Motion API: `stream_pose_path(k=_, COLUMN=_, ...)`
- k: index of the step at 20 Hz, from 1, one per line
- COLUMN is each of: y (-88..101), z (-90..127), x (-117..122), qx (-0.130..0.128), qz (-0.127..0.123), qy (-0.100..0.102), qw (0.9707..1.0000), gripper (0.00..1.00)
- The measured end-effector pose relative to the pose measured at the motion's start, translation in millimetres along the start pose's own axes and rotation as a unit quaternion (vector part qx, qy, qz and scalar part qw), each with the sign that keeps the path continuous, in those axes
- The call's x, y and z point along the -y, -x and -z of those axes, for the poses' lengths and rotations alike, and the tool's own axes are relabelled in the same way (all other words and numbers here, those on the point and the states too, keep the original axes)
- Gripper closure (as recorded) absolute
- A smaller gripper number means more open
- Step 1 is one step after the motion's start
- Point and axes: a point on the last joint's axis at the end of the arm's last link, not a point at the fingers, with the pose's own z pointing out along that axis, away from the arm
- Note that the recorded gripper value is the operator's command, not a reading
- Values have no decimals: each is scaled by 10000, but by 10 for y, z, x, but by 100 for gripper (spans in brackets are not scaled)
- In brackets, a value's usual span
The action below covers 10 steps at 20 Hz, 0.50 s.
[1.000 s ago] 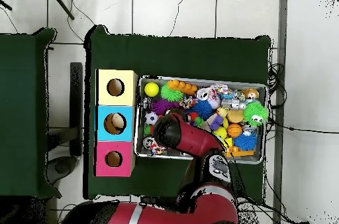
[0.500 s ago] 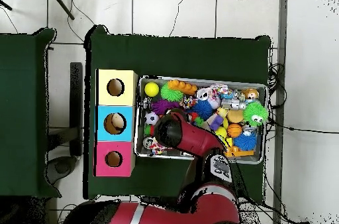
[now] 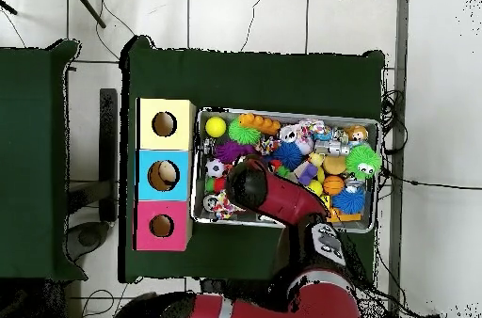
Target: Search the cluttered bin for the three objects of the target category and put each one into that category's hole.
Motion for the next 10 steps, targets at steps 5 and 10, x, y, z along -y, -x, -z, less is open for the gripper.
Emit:
stream_pose_path(k=5, y=-12, z=231, x=81, qx=-27, qz=-136, qy=114, qw=9998, gripper=100)
stream_pose_path(k=10, y=13, z=458, x=91, qx=82, qz=-134, qy=134, qw=9998, gripper=100)
